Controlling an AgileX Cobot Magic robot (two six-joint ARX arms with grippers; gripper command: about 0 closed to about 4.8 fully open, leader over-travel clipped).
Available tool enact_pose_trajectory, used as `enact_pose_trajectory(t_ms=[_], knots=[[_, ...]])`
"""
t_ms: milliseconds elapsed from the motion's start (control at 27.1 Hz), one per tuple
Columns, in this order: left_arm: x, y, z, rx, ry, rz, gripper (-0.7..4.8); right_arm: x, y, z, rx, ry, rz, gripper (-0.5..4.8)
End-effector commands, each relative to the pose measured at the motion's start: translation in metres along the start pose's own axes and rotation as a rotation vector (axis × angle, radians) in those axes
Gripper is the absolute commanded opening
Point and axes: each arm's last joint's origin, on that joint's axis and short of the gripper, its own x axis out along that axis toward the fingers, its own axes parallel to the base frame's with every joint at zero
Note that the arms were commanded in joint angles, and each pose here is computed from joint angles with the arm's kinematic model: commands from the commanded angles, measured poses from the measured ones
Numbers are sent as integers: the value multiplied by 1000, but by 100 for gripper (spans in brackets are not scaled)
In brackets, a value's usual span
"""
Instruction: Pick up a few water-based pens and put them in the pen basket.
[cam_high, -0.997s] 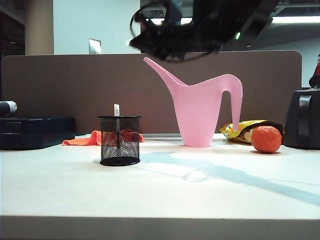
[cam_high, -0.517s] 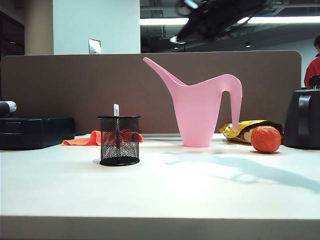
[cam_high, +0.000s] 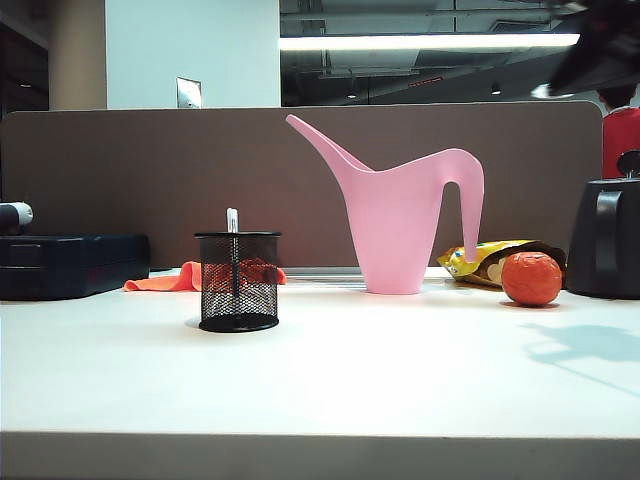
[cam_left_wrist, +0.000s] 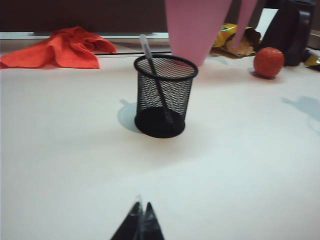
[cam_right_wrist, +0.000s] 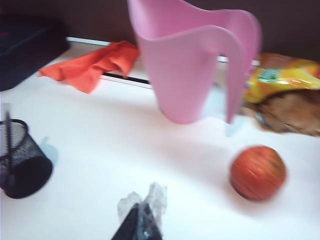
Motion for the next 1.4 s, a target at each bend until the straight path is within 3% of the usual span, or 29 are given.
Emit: enact_pose_trajectory(t_ms=[37,222,332,665,850,1034,1404], knots=[[0,3,3,17,-25,90,-5,-26,0,-14,-5,-36,-77,-9],[-1,6,6,23,-53,210,-5,-63,1,-39,5,-73,-255,-9],[-1,8,8,27,-78,278,-5,-78,6,-54,3,-100,-297,-9],[-2,8,8,27,-83,290,-5,-110,20,-116,-32,-255,-425,-9],[-2,8,8,23,-84,289,-5,-116,25,-146,-62,-373,-419,-9],[-2,8,9,25,-87,289,-4,-108,22,-163,-48,-317,-404,-9],[-1,8,8,24,-81,289,-4,-107,21,-164,-44,-307,-413,-9]])
